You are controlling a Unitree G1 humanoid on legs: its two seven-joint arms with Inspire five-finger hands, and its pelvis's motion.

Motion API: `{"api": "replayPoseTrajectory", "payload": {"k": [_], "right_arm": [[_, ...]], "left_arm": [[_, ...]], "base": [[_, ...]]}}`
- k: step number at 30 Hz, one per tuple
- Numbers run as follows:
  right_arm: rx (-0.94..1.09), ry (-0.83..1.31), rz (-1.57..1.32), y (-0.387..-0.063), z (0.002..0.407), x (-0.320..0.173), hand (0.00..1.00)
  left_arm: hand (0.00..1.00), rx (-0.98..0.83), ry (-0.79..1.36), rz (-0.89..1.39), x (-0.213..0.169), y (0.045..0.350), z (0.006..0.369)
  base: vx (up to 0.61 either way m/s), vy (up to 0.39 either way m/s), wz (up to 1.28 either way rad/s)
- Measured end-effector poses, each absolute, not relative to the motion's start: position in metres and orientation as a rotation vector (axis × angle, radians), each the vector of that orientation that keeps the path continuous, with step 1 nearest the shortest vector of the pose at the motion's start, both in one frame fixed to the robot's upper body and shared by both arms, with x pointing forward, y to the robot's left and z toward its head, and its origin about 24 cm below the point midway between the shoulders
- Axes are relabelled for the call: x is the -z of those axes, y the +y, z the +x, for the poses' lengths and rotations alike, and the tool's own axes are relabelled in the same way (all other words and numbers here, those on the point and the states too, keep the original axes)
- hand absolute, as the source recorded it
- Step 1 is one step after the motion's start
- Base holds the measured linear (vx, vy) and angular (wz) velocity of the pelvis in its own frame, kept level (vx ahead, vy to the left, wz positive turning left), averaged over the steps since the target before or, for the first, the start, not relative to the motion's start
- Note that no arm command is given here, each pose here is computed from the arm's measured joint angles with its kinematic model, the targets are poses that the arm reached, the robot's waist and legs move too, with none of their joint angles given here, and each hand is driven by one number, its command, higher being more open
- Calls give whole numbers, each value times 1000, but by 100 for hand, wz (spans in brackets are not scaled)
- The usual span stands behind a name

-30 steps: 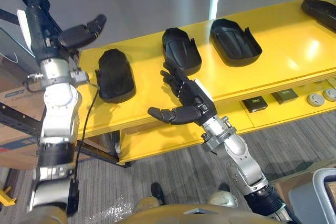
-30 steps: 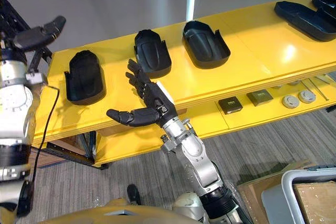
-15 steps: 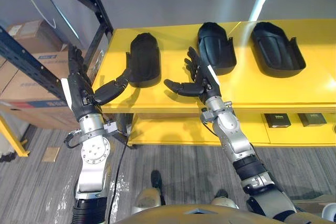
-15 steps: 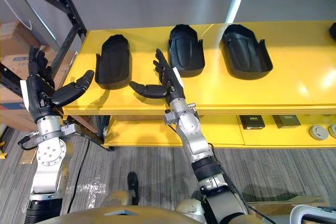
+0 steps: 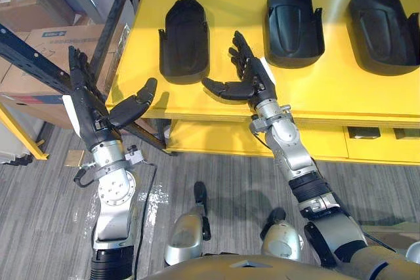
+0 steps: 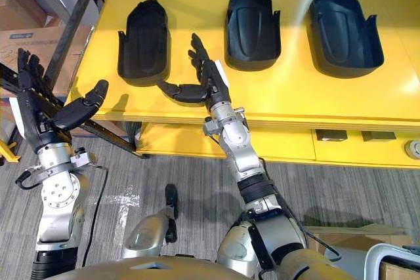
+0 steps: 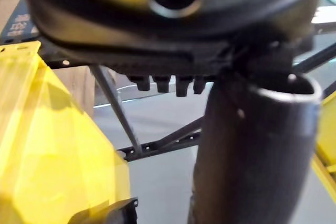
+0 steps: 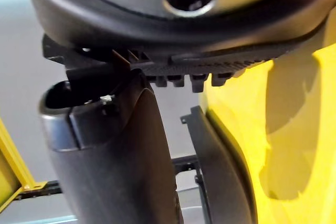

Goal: Walk over and take three plastic housings, then place them on the shelf

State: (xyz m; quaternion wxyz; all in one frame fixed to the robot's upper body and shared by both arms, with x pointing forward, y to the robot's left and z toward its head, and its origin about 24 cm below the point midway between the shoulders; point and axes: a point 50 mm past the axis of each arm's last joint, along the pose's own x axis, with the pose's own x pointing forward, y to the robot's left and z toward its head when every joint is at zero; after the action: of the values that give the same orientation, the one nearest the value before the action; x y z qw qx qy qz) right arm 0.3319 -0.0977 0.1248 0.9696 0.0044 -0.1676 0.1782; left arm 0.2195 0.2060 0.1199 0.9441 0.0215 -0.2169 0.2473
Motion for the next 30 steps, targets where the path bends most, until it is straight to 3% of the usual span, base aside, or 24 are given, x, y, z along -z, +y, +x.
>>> {"api": "replayPoseTrajectory", "payload": {"k": [17, 30], "right_arm": [[-717, -321, -19, -63, 320, -122, 100], [-723, -331, -26, -58, 320, -126, 100]], "left_arm": [[100, -493, -289, 93, -91, 197, 241], [100, -537, -245, 92, -85, 197, 256]], "base": [[-16, -23, -3], [4, -12, -1]]}}
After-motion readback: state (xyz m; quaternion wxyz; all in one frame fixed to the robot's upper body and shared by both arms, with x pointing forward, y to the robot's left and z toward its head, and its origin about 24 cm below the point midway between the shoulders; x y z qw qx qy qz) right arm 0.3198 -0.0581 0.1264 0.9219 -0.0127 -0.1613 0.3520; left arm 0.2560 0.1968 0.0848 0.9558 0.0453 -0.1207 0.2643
